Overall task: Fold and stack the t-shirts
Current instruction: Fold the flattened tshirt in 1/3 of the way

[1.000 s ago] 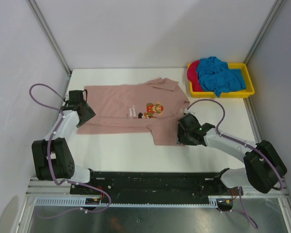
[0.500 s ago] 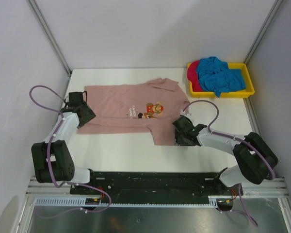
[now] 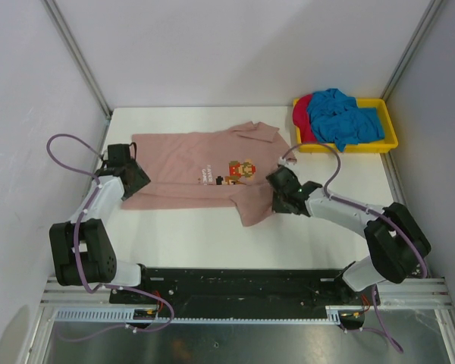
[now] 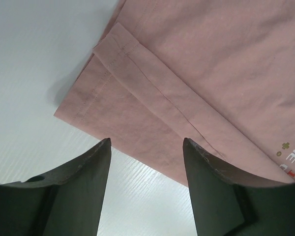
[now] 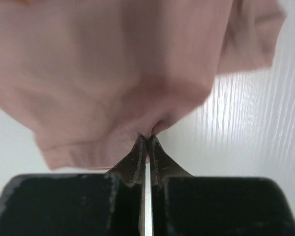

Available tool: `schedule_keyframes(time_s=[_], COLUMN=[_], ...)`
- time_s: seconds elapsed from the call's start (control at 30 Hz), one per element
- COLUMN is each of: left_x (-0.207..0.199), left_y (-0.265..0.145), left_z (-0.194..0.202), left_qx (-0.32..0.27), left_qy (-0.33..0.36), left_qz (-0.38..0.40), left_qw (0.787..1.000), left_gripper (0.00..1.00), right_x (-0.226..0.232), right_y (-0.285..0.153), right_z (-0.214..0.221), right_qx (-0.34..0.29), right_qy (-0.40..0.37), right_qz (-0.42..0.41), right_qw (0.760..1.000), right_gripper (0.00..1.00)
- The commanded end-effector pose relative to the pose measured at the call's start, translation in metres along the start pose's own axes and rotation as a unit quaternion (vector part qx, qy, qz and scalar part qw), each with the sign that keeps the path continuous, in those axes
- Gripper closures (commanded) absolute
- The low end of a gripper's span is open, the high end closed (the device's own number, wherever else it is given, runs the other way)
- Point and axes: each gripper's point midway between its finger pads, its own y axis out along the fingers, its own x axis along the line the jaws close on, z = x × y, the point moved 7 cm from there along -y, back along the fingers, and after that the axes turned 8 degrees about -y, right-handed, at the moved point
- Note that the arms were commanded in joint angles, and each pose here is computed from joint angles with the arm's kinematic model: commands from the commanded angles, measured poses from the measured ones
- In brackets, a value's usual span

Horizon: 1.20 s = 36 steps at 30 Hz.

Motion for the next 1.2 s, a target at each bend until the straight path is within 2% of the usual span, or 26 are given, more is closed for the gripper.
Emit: schedule_keyframes(time_s=[0.0,0.23,0.53,0.87,1.17], left_x=[-0.004,-0.005,-0.005,0.001,0.001], left_y=[0.001,0.003,0.001,-0.001,0.004], left_z=[-0.001,0.0,0.002,0.008,0.01], left_qx=[-0.002,0.004,0.008,0.009,0.017], left_qy=[0.014,0.019,0.021,0.015,0.01], left_qz=[0.016,0.018,0.025,0.022,0.014], left_qw=[1.0,1.0,0.999,1.0,1.0], left_gripper=[0.35,0.35,0.35,0.38,0.49], right_x=[0.007,0.007,0.017,0.019,0.004], right_y=[-0.014,0.017,0.06,0.075,0.085], right_z=[-0.068,-0.134,-0.191,-0.225,-0.238], right_qx=[-0.08,-0.135,-0.179,-0.245,-0.264], right_qy=[0.024,0.064,0.119,0.149,0.179], right_qz=[-0.018,-0.042,-0.082,-0.109,-0.122], right_qw=[0.996,0.988,0.973,0.952,0.94], right_gripper=[1.0,1.0,1.0,1.0,1.0])
